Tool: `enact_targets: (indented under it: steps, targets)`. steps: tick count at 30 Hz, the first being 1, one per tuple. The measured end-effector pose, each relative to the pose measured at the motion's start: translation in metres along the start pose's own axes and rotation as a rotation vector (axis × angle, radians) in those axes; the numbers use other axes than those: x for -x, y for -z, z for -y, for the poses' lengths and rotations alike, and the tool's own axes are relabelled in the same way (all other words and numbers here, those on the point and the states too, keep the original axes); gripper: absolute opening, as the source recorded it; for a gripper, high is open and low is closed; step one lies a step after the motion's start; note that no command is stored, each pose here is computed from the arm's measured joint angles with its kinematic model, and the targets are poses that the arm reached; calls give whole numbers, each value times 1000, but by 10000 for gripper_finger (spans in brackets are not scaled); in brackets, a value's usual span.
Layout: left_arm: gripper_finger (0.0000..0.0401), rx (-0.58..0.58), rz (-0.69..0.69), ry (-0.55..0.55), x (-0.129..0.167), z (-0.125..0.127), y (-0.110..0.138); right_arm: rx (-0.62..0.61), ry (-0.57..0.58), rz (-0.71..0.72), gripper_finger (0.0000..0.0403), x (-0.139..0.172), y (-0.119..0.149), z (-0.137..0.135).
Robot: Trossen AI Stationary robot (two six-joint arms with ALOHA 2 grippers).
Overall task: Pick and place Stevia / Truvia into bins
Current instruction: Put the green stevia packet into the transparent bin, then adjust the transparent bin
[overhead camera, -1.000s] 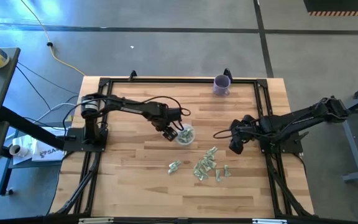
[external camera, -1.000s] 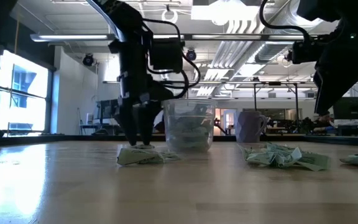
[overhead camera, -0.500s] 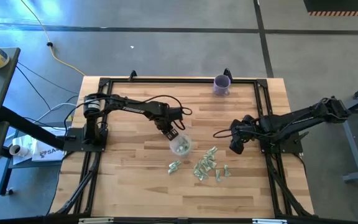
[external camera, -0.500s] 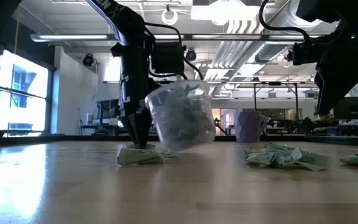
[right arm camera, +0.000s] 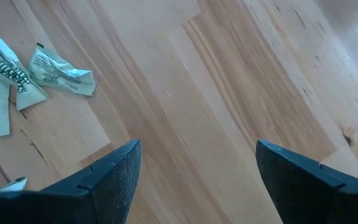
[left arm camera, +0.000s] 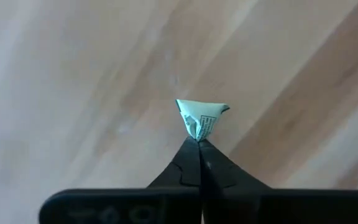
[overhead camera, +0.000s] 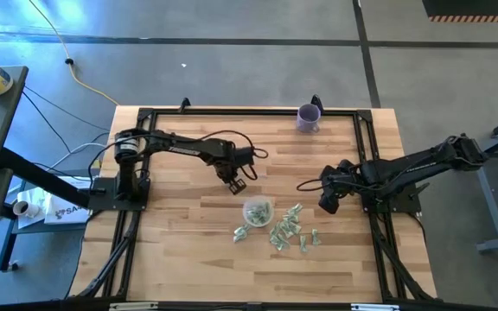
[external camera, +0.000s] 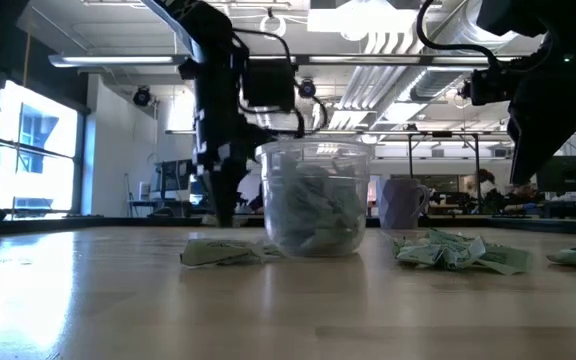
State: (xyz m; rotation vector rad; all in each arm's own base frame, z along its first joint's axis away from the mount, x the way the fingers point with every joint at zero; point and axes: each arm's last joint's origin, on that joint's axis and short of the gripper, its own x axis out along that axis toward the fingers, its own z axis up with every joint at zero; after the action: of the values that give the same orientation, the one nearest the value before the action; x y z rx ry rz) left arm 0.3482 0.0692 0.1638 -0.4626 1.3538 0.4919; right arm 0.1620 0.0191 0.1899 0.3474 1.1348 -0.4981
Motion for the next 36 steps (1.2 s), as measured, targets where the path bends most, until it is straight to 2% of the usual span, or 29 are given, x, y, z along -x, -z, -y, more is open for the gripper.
enact_targets:
  steps: [4, 7, 10, 16, 20, 25, 29, 32, 34, 36]
  targets:
    - [22, -42, 84, 67, 46, 1, -8, 2, 3, -7, 307, 0, 1, 0]
    - [22, -122, 214, 222, 92, 16, -11, 8, 6, -10, 307, 0, 1, 1]
    - [22, -190, 237, 327, 114, 39, -5, 20, 8, -10, 307, 0, 1, 1]
    - [22, -241, 170, 403, 108, 88, 19, 30, 7, -10, 307, 0, 1, 1]
    - [33, -258, 216, 413, 97, 113, 23, 55, 7, -10, 307, 0, 1, 1]
    - [65, -271, 288, 412, 80, 122, 11, 81, 5, -9, 307, 0, 1, 0]
    - [72, -252, 254, 409, 72, 124, 12, 76, -15, -24, 307, 0, 1, 0]
    - [74, -221, 215, 340, 68, 120, 16, 59, -35, -41, 307, 0, 2, -1]
    - [74, -195, 209, 341, 71, 119, 16, 50, -47, -52, 307, 0, 2, -1]
    - [73, -223, 211, 381, 84, 121, 20, 53, -57, -60, 307, 0, 3, -2]
